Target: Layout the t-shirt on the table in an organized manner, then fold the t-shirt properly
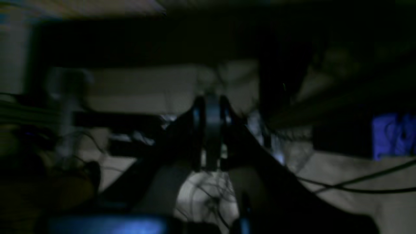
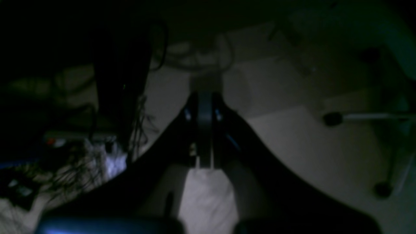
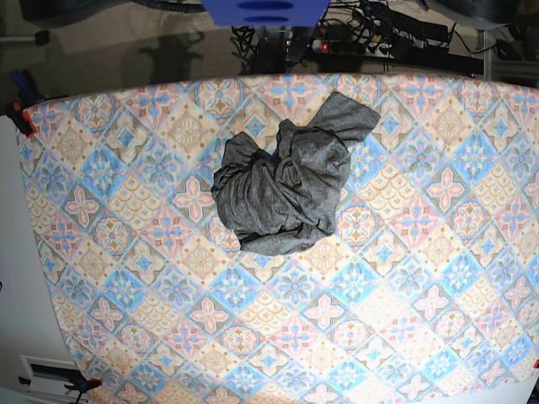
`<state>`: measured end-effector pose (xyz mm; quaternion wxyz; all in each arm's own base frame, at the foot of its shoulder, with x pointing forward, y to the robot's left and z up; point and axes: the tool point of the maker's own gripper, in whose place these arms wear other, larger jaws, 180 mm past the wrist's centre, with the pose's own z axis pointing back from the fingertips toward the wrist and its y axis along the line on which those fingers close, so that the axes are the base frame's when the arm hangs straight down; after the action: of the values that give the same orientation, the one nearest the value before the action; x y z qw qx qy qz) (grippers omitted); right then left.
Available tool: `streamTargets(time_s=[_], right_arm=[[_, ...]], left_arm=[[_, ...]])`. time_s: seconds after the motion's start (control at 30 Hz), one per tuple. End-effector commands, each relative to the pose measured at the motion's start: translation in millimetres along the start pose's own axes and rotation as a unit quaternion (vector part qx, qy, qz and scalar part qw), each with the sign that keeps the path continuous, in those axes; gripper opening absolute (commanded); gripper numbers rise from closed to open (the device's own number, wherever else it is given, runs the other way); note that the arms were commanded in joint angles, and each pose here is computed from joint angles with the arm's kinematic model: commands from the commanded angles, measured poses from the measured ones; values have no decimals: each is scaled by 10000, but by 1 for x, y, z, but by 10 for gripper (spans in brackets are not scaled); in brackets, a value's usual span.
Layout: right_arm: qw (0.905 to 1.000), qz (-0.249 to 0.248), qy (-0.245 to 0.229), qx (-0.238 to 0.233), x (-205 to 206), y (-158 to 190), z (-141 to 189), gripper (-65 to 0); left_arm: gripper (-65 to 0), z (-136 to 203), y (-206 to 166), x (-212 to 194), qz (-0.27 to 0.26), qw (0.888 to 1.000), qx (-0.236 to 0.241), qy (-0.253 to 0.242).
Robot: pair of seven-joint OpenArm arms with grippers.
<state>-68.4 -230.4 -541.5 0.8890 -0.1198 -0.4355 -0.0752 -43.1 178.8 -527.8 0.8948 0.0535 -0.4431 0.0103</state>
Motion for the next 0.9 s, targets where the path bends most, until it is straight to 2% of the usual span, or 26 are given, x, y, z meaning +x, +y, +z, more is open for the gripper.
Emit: streamTargets(time_s=[0.0, 0.13, 0.33, 0.53, 0.63, 0.73, 0.87], right_arm=[[9996, 68, -251, -56, 9, -9, 7, -650], [9943, 180, -1045, 86, 52, -14, 6, -650], [9805, 209, -1930, 302, 108, -7, 24, -648], [9597, 206, -2755, 515, 167, 3, 37, -645], [9504, -22, -2989, 857, 187, 18, 45, -645], [9456, -265, -2997, 1239, 208, 36, 44, -631], [9472, -275, -2783, 1569, 235, 61, 34, -540]], left_arm=[[-650, 4, 2, 25, 59, 9987, 126, -485], [-650, 12, 7, 84, 174, 9898, 476, -1333], [-650, 24, 11, 144, 128, 9758, 528, -2116], [-635, 36, 13, 210, 53, 9538, 496, -2964], [-624, 39, 12, 241, 16, 9421, 469, -3320], [-624, 37, 13, 272, 7, 9437, 444, -3278], [-624, 29, 12, 309, 16, 9551, 400, -2937]])
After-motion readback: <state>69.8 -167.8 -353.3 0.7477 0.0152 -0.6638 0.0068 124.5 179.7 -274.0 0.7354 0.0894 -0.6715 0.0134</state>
